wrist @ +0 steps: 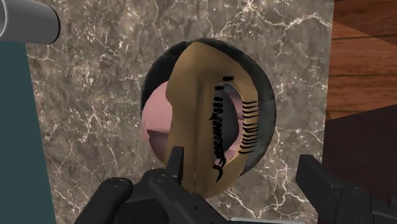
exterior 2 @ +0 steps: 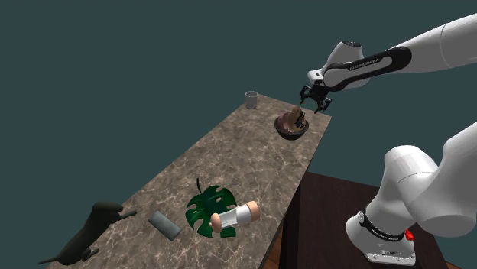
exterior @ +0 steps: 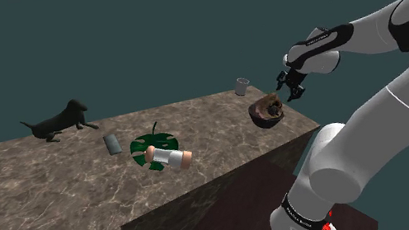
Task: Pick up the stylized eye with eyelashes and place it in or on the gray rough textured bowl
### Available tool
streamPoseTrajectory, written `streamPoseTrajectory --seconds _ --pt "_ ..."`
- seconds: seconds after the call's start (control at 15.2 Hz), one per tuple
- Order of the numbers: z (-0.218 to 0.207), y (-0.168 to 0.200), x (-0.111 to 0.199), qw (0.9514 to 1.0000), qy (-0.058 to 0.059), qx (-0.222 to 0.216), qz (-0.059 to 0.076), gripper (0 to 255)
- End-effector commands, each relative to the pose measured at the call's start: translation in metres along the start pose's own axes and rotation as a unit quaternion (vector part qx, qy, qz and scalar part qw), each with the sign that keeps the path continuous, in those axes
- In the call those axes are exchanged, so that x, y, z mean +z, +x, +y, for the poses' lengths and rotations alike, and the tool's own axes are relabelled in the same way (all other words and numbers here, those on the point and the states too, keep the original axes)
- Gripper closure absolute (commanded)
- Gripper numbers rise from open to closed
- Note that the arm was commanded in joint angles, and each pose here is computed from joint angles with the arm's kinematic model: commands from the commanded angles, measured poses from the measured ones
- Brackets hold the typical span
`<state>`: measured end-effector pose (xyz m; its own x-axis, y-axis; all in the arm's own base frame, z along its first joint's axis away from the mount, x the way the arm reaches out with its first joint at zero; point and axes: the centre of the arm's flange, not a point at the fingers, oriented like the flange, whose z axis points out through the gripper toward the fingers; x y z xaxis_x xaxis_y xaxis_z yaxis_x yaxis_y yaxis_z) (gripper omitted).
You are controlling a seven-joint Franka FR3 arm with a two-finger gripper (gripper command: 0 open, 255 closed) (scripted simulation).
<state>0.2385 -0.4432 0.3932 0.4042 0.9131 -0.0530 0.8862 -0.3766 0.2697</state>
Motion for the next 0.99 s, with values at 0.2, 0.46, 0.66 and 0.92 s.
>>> streamPoseTrajectory --seconds 0.2,0.46,0.66,0.92 --pt "0.0 0.0 -0.013 1.0 0.0 0.0 0.0 0" --pt "0.0 0.0 -0.05 1.0 0.0 0.0 0.0 0" --pt "0.0 0.0 -0.05 1.0 0.0 0.0 0.0 0" --pt "0.0 0.0 -0.05 1.0 0.0 0.0 0.0 0"
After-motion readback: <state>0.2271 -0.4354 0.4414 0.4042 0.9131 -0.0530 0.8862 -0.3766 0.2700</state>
